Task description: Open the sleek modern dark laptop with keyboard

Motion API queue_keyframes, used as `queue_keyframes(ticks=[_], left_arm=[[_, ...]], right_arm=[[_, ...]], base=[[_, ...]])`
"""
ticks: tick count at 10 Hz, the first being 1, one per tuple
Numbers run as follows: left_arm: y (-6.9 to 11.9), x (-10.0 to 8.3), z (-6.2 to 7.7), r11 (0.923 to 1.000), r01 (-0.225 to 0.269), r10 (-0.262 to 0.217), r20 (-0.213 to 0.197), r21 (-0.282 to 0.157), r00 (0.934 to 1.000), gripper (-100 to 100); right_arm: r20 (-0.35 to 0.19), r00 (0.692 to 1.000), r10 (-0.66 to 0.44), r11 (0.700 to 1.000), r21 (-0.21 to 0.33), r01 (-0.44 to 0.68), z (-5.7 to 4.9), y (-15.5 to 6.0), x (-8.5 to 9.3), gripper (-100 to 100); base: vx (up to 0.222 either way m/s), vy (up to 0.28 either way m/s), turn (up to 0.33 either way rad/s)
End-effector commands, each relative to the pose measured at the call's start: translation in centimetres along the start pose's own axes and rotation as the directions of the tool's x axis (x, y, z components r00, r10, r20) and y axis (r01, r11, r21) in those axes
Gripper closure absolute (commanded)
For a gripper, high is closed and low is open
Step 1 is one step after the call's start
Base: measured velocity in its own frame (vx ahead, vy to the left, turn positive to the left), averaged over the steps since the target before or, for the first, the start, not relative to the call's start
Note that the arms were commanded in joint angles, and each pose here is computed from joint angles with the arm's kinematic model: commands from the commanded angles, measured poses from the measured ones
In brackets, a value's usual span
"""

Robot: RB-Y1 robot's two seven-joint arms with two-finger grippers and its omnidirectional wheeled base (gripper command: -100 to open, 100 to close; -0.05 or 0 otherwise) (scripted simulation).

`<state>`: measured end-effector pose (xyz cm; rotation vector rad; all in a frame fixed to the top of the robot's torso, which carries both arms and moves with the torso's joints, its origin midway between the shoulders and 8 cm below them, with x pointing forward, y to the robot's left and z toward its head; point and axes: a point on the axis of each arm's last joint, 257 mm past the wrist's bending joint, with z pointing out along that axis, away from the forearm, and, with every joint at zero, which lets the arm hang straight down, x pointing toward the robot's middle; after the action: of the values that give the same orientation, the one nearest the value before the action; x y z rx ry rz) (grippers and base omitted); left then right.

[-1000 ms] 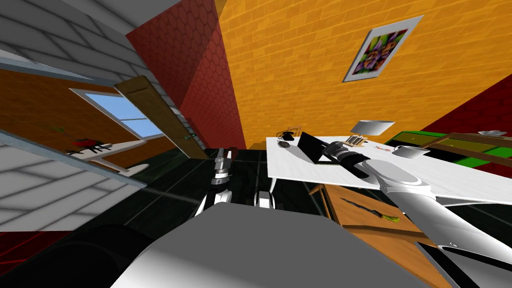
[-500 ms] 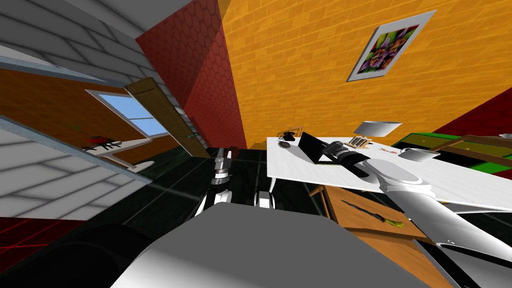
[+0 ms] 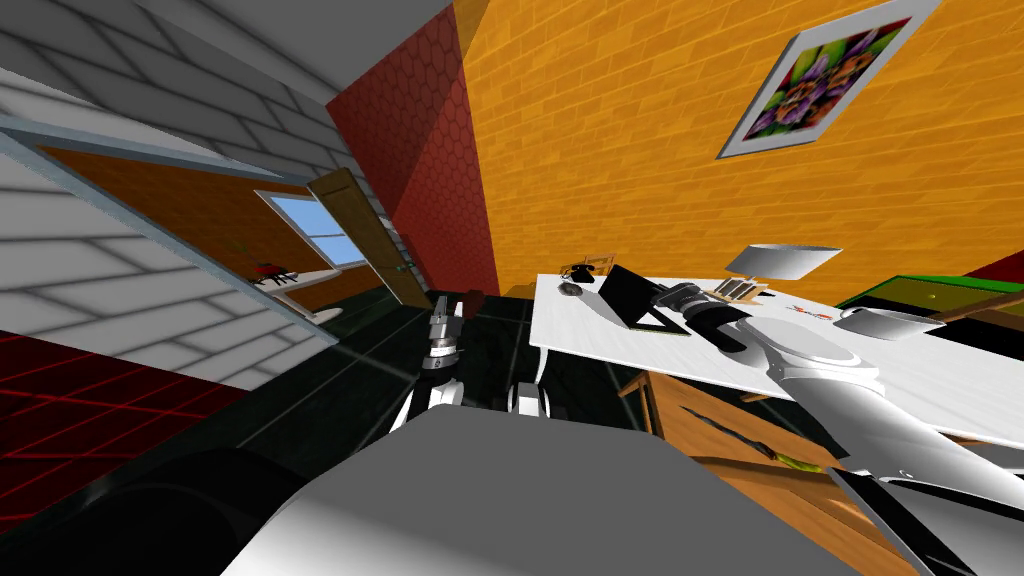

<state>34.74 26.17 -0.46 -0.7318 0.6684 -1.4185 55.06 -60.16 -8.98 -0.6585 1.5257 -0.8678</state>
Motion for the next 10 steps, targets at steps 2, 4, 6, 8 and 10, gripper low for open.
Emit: queue_keyframes(ticks=[2,4,6,8,10], left_arm=[[0.0,0.0,0.0,1.0,0.0,0.0,0.0,0.0,1.0,0],[0.0,0.0,0.0,1.0,0.0,0.0,0.0,0.0,1.0,0],[0.0,0.0,0.0,1.0,0.0,0.0,0.0,0.0,1.0,0],[0.0,0.0,0.0,1.0,0.0,0.0,0.0,0.0,1.0,0],[0.0,0.0,0.0,1.0,0.0,0.0,0.0,0.0,1.0,0]], right_arm=[[-0.027,0.997,0.078,0.997,0.019,-0.077,0.2,-0.9,1.2,100],[-0.03,0.985,0.17,0.985,0.035,-0.169,1.3,0.8,0.3,100],[-0.032,0.977,0.212,0.977,0.04,-0.211,1.8,1.7,-0.1,100],[-0.037,0.955,0.293,0.955,0.048,-0.291,2.8,3.7,-1.1,100],[-0.04,0.942,0.333,0.942,0.052,-0.33,3.3,4.7,-1.6,100]], base=[[-0.065,-0.082,0.126],[-0.062,-0.123,0.022],[-0.085,-0.174,0.06],[-0.064,-0.147,0.016],[-0.081,-0.185,0.048]])
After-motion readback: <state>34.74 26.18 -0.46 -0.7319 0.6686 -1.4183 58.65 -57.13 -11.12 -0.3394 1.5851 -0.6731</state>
